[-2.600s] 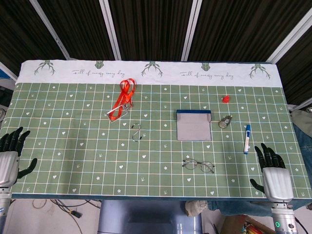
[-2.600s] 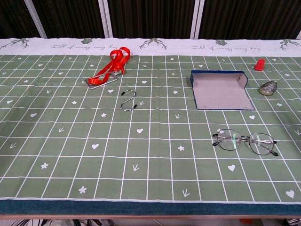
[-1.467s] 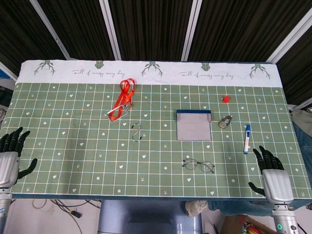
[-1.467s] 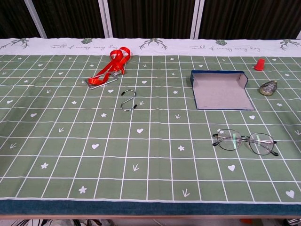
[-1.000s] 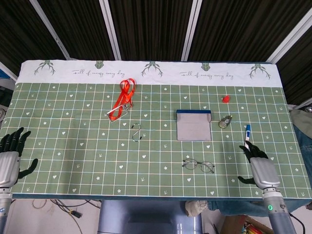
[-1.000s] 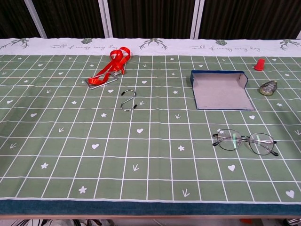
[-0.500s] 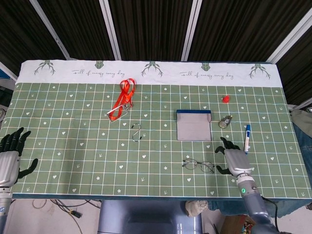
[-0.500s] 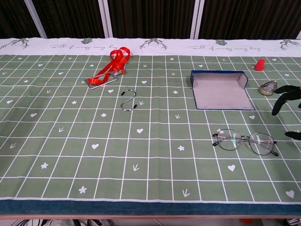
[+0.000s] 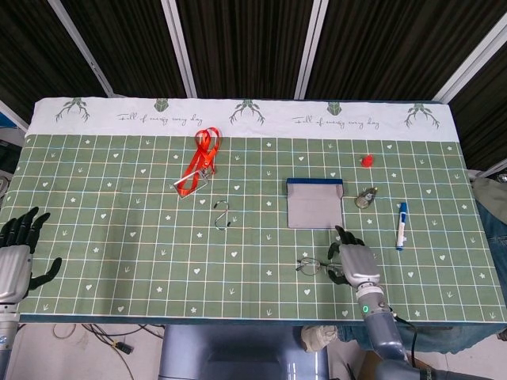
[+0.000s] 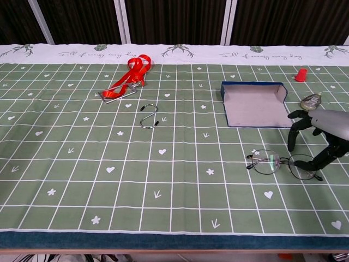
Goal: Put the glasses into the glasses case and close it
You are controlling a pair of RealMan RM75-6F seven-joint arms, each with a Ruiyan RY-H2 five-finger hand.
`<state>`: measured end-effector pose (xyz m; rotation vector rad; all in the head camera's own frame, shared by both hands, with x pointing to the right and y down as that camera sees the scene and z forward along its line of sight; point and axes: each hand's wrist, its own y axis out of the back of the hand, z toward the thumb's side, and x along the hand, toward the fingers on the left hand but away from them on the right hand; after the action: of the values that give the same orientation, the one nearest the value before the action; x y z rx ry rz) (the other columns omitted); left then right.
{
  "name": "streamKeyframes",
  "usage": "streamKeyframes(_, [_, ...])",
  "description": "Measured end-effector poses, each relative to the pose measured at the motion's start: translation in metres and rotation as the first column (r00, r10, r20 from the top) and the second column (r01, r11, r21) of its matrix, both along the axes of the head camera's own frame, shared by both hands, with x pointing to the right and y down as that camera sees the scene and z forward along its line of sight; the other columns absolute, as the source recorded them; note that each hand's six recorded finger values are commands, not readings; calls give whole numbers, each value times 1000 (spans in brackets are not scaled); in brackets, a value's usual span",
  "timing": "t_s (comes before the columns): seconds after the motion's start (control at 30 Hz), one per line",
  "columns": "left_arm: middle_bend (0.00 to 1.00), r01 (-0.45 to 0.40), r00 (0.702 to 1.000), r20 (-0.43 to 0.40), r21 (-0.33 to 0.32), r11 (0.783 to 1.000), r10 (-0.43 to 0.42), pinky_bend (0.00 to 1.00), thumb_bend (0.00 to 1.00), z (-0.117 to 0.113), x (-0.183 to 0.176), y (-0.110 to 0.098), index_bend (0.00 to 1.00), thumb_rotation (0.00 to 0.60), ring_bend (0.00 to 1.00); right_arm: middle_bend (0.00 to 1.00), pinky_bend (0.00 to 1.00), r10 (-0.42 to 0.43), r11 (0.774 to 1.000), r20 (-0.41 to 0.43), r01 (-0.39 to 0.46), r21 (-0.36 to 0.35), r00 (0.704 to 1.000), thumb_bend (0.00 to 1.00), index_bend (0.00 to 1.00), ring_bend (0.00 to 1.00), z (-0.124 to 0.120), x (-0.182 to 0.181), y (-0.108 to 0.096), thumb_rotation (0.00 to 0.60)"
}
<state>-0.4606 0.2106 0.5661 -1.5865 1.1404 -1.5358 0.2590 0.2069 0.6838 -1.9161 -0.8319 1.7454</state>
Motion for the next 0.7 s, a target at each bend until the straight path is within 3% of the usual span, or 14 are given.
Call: streamKeyframes(0.7, [0, 5, 1000, -1, -4, 1000, -5, 0, 309, 0, -1, 0, 75, 600, 0, 14, 188, 19, 1000, -1, -19, 8, 1000, 409, 563, 104, 12, -14, 2, 600])
